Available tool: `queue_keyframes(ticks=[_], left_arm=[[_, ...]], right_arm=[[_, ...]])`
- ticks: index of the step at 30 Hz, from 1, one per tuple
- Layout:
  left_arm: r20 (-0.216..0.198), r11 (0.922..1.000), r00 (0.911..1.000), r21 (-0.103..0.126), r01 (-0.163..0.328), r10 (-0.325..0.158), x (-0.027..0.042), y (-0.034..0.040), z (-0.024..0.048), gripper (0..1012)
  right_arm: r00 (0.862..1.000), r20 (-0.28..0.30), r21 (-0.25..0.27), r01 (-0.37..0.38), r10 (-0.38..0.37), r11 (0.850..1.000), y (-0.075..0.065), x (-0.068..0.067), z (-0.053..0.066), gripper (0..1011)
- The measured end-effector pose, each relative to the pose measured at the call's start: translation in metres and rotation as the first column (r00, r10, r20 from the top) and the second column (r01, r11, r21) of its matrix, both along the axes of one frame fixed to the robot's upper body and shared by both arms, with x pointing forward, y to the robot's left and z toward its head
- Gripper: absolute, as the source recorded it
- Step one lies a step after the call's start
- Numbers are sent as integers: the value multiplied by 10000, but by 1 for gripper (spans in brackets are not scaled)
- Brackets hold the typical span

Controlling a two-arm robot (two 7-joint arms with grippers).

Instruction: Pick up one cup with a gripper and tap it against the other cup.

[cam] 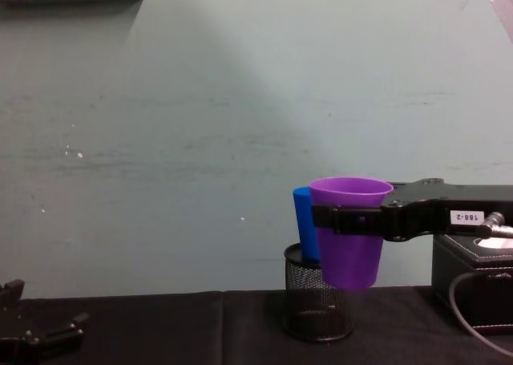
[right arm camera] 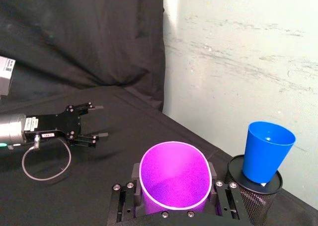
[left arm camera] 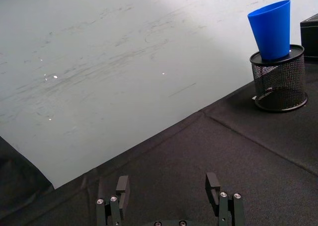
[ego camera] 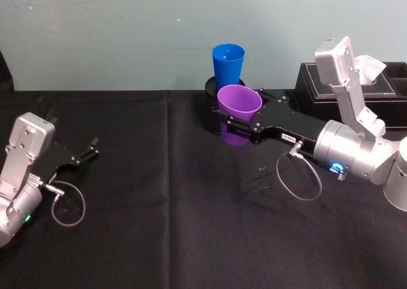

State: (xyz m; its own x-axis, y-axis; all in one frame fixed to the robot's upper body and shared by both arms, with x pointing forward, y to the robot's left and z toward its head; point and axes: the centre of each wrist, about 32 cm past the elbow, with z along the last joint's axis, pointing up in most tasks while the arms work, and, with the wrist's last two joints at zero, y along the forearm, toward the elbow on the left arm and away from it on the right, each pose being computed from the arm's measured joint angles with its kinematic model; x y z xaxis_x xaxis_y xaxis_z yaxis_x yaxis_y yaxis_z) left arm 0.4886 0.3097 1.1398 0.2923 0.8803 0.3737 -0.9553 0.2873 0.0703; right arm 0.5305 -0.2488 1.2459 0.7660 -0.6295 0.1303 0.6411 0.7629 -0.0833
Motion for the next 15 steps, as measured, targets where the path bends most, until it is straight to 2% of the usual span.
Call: queue_keyframes(ticks=[15], left_arm=[[1, 10000, 10000, 0, 0, 0, 0, 0, 0, 1000]], right_arm=[[10000, -27, -56, -22, 21, 10000, 8, 9, 19, 724]])
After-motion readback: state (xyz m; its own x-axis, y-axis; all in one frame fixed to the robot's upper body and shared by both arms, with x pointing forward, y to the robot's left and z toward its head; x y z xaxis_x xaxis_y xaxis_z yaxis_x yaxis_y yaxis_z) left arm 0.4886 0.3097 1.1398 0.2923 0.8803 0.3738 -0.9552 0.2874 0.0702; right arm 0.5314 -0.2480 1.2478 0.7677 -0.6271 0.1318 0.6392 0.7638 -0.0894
